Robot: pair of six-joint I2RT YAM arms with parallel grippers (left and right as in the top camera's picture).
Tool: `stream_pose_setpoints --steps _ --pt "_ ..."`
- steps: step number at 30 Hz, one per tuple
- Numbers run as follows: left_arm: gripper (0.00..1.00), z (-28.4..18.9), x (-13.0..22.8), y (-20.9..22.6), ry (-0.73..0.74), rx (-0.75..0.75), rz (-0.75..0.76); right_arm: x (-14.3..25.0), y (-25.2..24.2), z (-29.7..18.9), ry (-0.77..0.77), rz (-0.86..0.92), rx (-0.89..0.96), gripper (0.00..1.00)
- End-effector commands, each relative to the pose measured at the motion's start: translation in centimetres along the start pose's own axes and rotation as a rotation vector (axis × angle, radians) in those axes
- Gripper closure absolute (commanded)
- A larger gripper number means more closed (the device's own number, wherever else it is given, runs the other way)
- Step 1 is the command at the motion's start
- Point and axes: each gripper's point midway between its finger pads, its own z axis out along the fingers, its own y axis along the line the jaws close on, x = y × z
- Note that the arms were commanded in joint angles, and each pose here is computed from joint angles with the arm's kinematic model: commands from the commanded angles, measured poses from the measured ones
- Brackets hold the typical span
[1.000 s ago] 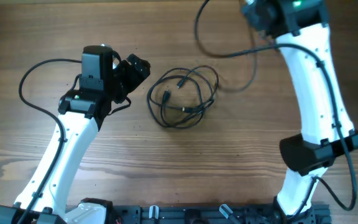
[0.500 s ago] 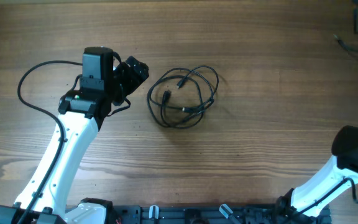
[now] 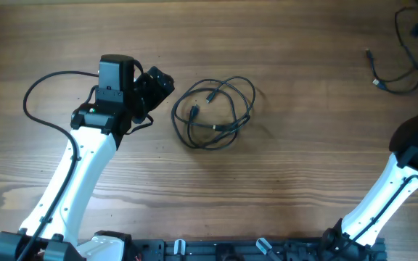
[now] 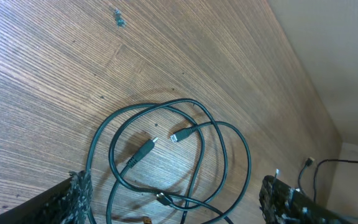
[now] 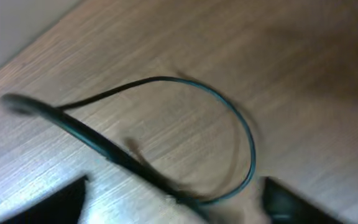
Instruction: Untangle cables
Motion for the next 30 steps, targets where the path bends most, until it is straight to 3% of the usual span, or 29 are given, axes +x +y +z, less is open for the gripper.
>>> stream_pose_setpoints --steps 1,5,9,15,24,30 --pt "0.12 0.3 -0.1 0.3 -0.006 -0.017 0.001 -1.7 1.0 -4.9 -0.080 0.089 -0.075 0.00" --pt "0.12 0.6 0.1 0.4 0.003 -0.023 0.002 -2.7 3.3 -11.9 -0.172 0.029 -0.192 0.00" --pt "0.12 1.4 0.9 0.5 0.028 -0.037 0.011 -1.8 5.0 -15.4 -0.183 -0.054 -0.282 0.00" --pt "0.11 1.7 1.5 0.1 0.064 -0.014 0.017 4.3 14.2 -18.9 -0.060 -0.416 -0.730 0.00" --pt "0.12 1.7 2.0 -0.3 0.112 0.032 0.141 15.1 24.1 -20.2 0.246 -0.536 -0.817 0.00" --pt "0.11 1.3 -0.7 1.5 0.059 0.011 0.133 23.6 26.0 -17.3 0.487 -0.583 -0.643 0.11"
